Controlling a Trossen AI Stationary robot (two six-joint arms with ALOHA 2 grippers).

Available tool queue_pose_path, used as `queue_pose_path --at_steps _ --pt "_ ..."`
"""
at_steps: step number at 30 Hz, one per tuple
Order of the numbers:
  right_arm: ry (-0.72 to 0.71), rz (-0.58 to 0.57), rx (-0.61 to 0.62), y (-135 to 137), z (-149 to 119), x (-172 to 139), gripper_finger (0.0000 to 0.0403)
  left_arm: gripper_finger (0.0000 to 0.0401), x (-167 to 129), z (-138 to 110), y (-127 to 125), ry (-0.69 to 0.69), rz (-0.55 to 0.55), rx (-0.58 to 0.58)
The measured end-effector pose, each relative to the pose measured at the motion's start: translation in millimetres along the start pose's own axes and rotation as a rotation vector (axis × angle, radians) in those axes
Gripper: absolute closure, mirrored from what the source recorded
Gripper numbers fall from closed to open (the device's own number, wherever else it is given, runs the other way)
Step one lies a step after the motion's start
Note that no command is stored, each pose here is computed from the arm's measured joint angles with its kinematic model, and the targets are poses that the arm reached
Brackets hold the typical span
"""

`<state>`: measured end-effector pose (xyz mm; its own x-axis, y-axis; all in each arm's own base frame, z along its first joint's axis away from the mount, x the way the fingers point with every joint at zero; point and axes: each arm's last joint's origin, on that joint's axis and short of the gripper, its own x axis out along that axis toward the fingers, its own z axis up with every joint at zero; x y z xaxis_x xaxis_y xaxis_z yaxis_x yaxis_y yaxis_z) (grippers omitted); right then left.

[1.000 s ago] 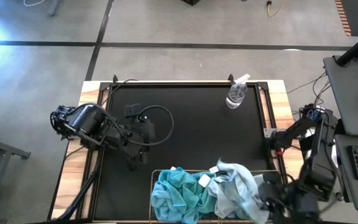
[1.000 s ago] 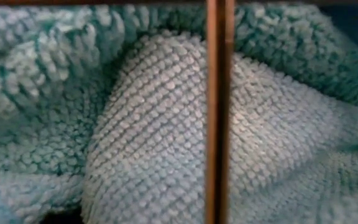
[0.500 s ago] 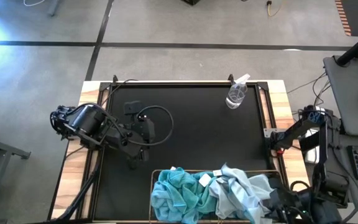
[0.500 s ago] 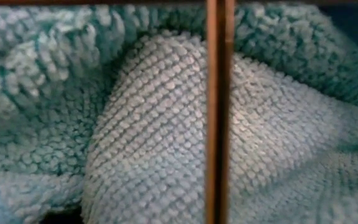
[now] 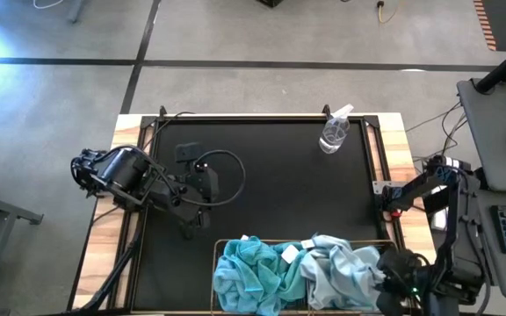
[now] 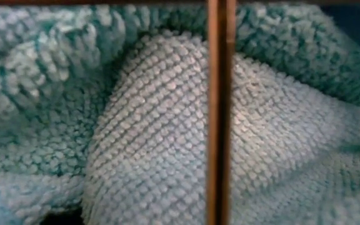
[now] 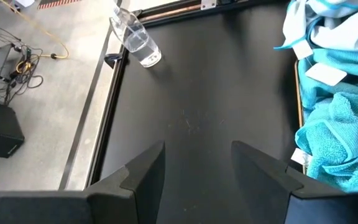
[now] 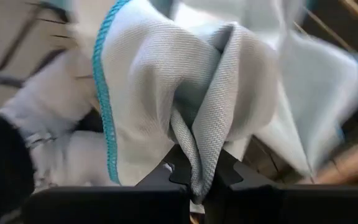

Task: Sort microfiber towel by color & place in baskets
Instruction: Put the light blue towel into the right wire basket

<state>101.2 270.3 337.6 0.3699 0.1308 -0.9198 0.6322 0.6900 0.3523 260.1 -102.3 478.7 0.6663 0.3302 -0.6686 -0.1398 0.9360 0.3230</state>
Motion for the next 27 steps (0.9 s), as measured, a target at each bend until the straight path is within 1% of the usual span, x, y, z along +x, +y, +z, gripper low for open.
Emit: queue_pose_path --at_steps 3,10,12,14,17,21,27 --pt "0.056 -0.088 0.108 -3 -3 4 0.0394 0.0233 0 0 0 0.000 0.000 0.002" --pt "0.124 -0.220 0.264 -4 -11 15 0.0394 0.0233 0 0 0 0.000 0.000 0.006" --pt "0.162 -0.274 0.315 -3 -15 20 0.0394 0.0233 0 0 0 0.000 0.000 0.005" --pt "0.210 -0.327 0.328 -2 -19 25 0.0394 0.0233 0 0 0 0.000 0.000 0.006" --pt "0.236 -0.362 0.330 -1 -23 30 0.0394 0.0233 0 0 0 0.000 0.000 0.025" --pt "0.230 -0.362 0.330 1 -25 34 0.0394 0.0233 1 0 0 0.002 0.001 0.036" --pt "0.156 -0.342 0.290 1 -22 42 0.0392 0.0233 1 0 0 0.002 0.001 0.054"
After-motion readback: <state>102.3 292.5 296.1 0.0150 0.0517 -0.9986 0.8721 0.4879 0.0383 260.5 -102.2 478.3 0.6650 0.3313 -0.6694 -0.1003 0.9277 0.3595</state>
